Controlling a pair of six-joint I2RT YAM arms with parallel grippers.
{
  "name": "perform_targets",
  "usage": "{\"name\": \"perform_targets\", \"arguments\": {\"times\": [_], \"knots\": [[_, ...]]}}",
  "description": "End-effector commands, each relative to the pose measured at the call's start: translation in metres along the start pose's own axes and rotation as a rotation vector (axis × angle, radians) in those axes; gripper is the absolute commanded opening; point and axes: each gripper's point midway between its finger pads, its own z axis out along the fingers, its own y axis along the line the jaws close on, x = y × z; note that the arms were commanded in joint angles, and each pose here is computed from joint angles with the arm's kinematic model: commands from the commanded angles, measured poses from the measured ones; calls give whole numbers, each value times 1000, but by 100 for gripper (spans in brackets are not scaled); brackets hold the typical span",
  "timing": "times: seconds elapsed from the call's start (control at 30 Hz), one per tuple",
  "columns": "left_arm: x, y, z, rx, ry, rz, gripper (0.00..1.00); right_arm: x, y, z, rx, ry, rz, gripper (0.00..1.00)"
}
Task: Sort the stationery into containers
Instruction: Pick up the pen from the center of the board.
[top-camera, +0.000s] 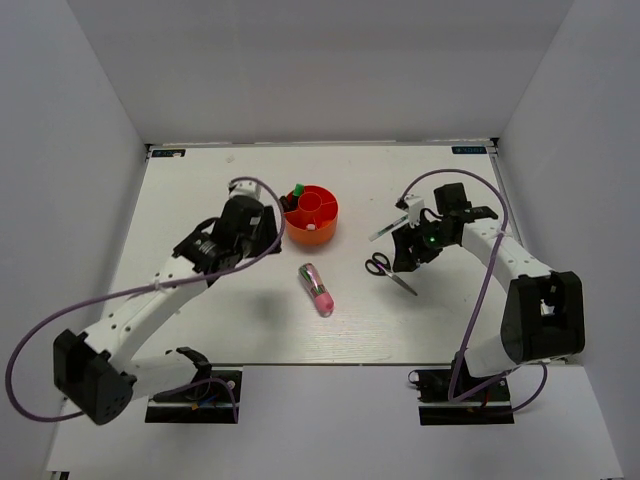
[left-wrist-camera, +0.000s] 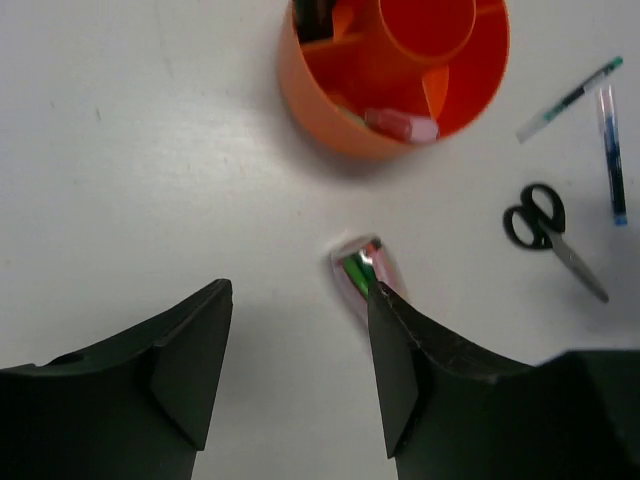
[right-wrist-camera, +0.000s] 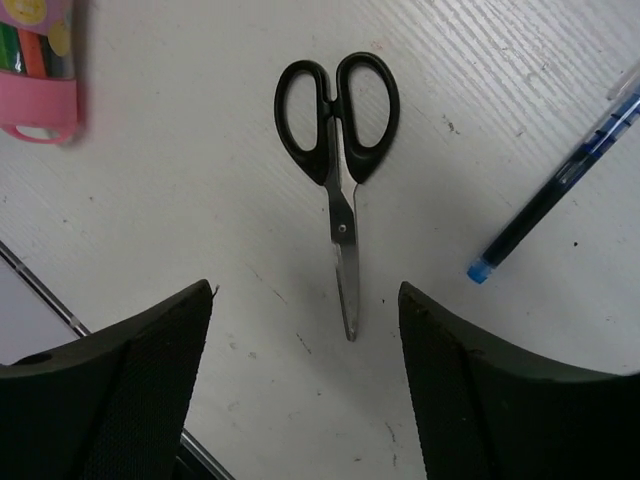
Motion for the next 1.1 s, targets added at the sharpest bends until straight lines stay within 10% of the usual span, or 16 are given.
{"name": "perform_targets", "arguments": {"times": [0.0,0.23,0.37,0.6,1.07], "knots": [[68,23,-14,-17,173,-2,67,-20,7,-10,-30,-41,-43,78],[104,35,-20,5,228,50,67,-24,-33,0,152,-71,-43,85],[118,61,-23,-35,236,158,67,-35,-62,8,261,-57,55,58],[123,90,-34,-43,142,179,38,-43,-107,30,395,36,173,46],[123,98,-44,-43,103,188,44,-37,-141,75,429,151,206,42]]}}
